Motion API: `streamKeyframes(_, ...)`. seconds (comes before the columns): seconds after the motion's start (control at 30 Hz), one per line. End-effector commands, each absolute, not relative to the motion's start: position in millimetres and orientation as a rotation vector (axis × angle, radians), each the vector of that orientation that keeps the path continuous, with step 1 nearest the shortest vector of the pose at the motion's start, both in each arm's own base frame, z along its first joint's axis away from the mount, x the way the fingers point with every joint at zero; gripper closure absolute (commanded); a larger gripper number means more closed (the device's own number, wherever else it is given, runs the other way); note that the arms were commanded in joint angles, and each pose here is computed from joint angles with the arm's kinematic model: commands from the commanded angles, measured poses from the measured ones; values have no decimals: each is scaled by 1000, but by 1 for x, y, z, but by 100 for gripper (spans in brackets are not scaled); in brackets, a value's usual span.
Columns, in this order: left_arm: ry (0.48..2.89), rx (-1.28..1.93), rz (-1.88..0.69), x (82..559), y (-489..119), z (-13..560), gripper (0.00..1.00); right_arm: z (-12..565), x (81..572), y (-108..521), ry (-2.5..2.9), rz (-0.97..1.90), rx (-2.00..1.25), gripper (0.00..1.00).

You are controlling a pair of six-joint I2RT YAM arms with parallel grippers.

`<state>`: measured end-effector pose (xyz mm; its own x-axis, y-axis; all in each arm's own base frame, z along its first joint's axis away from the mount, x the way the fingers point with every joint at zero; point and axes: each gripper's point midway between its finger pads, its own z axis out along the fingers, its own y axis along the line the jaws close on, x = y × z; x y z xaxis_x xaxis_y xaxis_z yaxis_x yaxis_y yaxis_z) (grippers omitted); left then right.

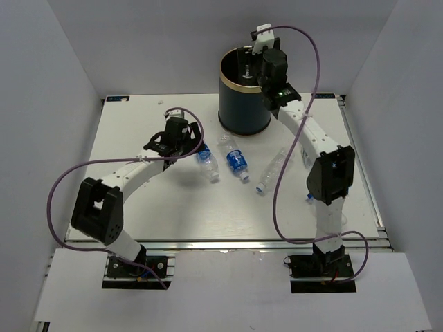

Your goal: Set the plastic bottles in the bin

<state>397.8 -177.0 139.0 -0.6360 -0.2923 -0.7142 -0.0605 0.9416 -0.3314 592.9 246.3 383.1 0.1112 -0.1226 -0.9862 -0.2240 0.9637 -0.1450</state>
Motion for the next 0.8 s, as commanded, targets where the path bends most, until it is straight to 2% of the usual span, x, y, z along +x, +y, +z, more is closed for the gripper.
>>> streamKeyframes(0.0, 2192, -272, -370, 418, -185, 151, 2, 493, 534, 216, 1275, 132, -197, 12)
streamKeyframes(0.23, 2297, -266, -330, 437, -197, 103, 2, 486, 451, 189, 1307, 216, -229, 11)
streamKeyframes(0.27, 2299, -252, -323, 442, -199, 104, 2, 463, 445, 196, 1339, 232, -286, 11)
streamKeyframes(0.4, 2333, -221, -296, 449, -202, 90, 3, 459, 415, 191, 1338, 288, -315, 11)
streamKeyframes(0.47, 2348, -210, -280, 450, -202, 83, 8, 465, 400, 183, 1329, 294, -298, 11)
streamKeyframes(0.63, 2344, -187, -332, 450, -210, 84, 25, 438, 376, 160, 1375, 263, -241, 11)
streamKeyframes(0.67, 2339, -180, -330, 451, -209, 88, 32, 434, 373, 156, 1380, 256, -228, 11)
streamKeyframes(0.77, 2319, -169, -338, 452, -210, 103, 43, 413, 366, 146, 1417, 238, -192, 11)
